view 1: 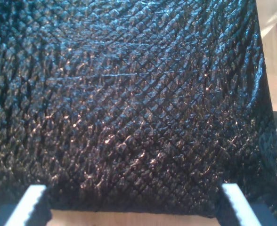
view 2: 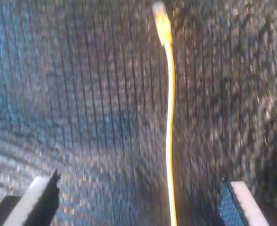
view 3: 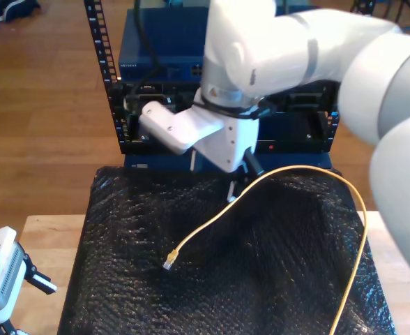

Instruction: Grab the cable and plug it in

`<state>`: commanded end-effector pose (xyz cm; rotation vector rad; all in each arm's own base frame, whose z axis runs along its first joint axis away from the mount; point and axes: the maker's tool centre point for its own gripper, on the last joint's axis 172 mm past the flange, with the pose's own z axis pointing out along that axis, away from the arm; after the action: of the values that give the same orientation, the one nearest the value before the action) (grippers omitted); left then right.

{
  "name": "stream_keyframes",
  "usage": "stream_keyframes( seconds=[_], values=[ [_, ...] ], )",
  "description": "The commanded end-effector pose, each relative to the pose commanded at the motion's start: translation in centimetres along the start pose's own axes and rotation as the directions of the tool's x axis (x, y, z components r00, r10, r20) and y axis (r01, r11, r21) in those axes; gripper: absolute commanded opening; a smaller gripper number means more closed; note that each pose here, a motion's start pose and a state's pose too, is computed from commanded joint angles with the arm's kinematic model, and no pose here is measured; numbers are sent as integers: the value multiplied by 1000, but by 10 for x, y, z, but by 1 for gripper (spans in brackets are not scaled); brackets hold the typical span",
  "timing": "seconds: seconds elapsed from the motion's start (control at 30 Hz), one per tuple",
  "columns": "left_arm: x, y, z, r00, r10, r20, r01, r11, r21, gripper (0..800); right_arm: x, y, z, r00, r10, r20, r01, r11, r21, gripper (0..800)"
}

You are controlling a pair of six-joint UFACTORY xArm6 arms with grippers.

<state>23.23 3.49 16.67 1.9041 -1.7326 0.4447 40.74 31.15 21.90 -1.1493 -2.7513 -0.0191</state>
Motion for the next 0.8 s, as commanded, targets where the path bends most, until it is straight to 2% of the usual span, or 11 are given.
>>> stream_keyframes(
  seconds=[0.07,0.23,0.43,0.53,0.8],
  values=[
    [0,0,1,1000,-1,-2,1,1000,-2,800,12,0,14,1000,-26,2,26,999,20,800],
    [-1,3,6,1000,-7,-6,7,1000,-9,800,40,17,32,996,-86,19,87,996,-9,799],
    [-11,-4,8,1000,-13,21,13,1000,23,800,40,16,50,999,-41,17,41,999,17,797],
    [-12,-4,9,1000,-14,20,14,1000,22,800,44,12,64,999,-49,18,48,998,40,797],
    [-13,-3,11,1000,-18,16,18,1000,16,800,46,18,81,997,-64,35,64,998,4,797]
  ],
)
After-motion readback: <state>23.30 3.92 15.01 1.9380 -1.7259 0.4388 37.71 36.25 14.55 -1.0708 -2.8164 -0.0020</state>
